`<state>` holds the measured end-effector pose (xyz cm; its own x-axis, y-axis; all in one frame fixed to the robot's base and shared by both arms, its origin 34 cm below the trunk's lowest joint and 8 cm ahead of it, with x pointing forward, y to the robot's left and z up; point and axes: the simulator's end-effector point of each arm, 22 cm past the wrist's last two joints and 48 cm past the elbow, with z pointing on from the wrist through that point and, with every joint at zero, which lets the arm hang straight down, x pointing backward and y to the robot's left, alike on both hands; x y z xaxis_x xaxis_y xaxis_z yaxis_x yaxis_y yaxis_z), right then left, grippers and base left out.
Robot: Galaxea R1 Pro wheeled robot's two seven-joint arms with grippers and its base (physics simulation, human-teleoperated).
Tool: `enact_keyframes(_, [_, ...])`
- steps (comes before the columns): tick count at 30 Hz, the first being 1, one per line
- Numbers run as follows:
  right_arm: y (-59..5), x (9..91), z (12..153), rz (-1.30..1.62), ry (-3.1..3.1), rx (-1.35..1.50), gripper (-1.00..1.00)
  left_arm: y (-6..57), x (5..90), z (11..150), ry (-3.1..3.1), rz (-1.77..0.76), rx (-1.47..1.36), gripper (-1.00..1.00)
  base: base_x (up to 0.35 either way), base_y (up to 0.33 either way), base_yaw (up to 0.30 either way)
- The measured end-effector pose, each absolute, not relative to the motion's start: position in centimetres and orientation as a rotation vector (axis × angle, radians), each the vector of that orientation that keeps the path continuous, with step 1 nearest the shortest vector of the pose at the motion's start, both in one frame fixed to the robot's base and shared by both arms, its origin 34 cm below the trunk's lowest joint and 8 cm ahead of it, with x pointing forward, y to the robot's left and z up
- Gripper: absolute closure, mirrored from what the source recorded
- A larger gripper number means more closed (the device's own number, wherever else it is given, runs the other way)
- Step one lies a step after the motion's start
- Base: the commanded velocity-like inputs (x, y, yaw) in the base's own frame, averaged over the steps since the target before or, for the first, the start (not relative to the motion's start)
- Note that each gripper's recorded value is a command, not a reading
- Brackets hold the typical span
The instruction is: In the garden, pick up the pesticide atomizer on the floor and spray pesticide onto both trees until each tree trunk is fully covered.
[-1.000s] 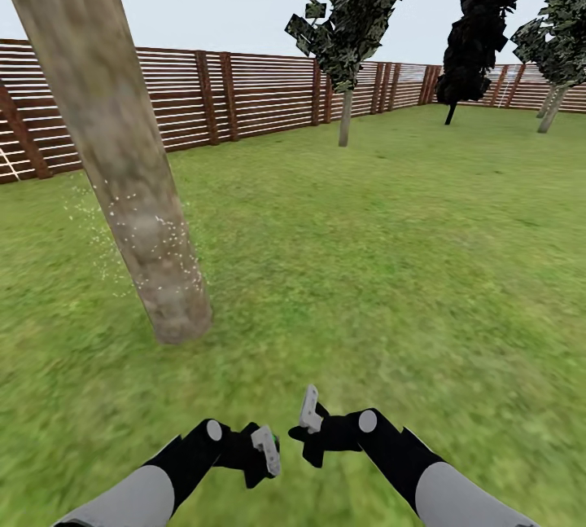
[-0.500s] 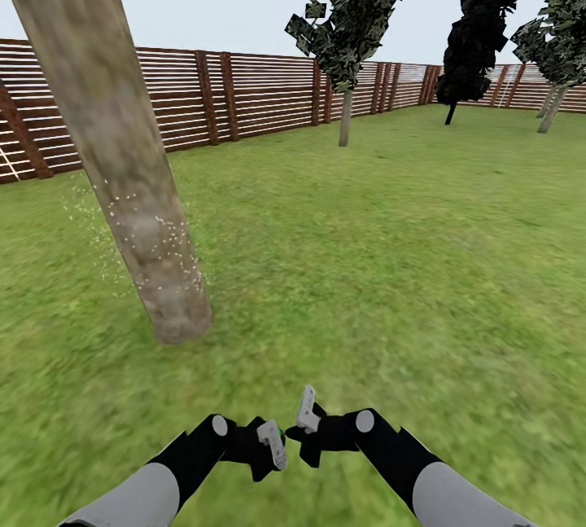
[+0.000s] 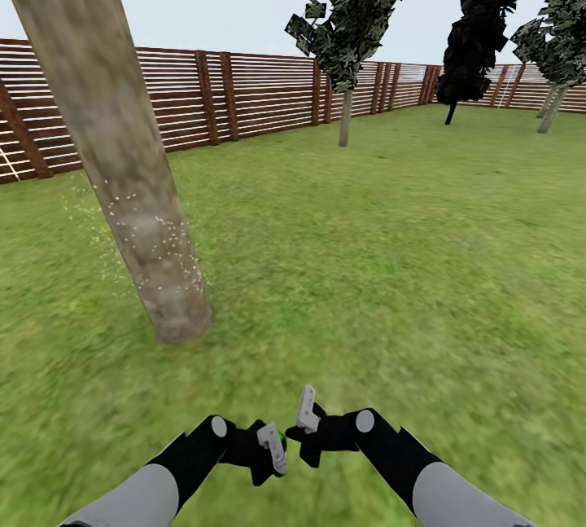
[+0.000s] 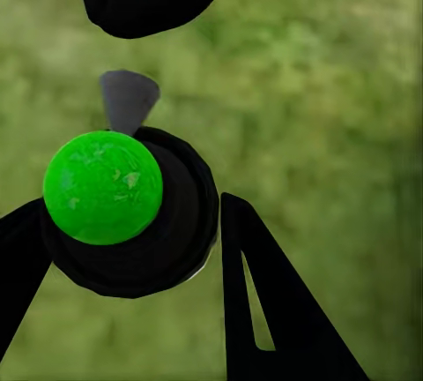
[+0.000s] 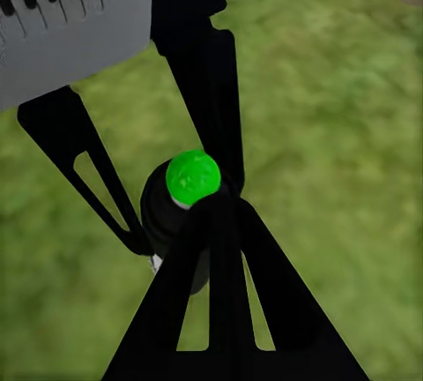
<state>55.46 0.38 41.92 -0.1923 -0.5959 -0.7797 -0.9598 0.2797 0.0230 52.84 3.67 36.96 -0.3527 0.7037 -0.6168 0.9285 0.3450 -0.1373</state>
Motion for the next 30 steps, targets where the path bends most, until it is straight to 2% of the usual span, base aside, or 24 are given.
enact_keyframes(19, [0.4,55.4,41.9,0.698,1.885,-1.398,1.00,3.4,52.8,37.0,2.158,-0.664,1.428,1.00,0.000,0.000,0.000])
enact_keyframes(23, [0.4,55.4,41.9,0.698,1.885,-1.398,1.00,5.1,52.8,36.4,2.181,-0.634,1.435,1.00,0.000,0.000,0.000])
enact_keyframes(27, [0.3,55.5,41.9,0.696,1.888,-1.397,1.00,12.2,53.0,34.6,2.267,-0.535,1.421,1.00,0.000,0.000,0.000])
enact_keyframes(28, [0.2,55.5,41.8,0.696,1.889,-1.396,-1.00,14.6,52.9,34.1,2.295,-0.499,1.425,1.00,0.000,0.000,0.000])
enact_keyframes(30, [0.2,55.5,41.8,0.696,1.891,-1.391,-1.00,22.8,53.0,33.3,2.379,-0.385,1.395,1.00,0.000,0.000,0.000])
